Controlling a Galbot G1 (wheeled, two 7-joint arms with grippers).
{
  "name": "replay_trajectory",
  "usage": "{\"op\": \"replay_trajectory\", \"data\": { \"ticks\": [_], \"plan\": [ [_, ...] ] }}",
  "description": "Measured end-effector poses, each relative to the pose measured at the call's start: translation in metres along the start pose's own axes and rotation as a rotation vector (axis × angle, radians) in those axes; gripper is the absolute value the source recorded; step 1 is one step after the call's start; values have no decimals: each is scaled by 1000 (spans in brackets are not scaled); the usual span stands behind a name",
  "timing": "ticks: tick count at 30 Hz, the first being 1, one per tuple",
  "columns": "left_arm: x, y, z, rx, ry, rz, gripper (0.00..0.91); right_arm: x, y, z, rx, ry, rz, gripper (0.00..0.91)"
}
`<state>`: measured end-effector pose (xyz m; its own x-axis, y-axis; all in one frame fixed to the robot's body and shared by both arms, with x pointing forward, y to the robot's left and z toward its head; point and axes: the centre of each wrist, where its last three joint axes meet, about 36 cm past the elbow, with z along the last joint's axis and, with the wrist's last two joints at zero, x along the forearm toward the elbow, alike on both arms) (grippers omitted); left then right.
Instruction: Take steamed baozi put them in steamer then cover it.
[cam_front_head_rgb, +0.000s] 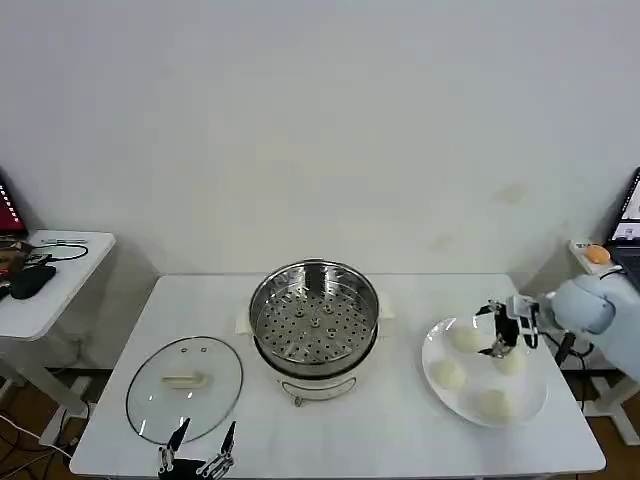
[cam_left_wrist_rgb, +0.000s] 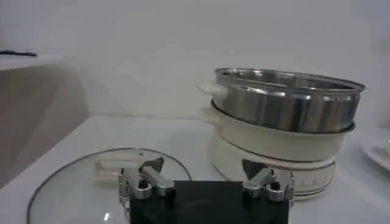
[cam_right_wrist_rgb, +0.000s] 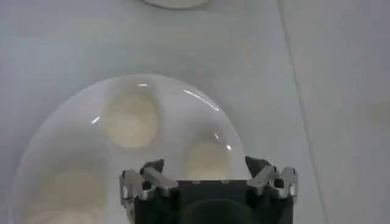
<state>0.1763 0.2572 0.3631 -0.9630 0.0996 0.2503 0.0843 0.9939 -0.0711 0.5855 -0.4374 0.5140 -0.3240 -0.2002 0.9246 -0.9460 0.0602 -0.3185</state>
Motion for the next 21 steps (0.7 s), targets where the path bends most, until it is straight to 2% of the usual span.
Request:
{"op": "replay_trajectory", "data": {
  "ticks": [21],
  "plan": [
    [-2,2,-6,15,2,-15,907,-36,-41,-3,105,65,-106,907]
  ]
}}
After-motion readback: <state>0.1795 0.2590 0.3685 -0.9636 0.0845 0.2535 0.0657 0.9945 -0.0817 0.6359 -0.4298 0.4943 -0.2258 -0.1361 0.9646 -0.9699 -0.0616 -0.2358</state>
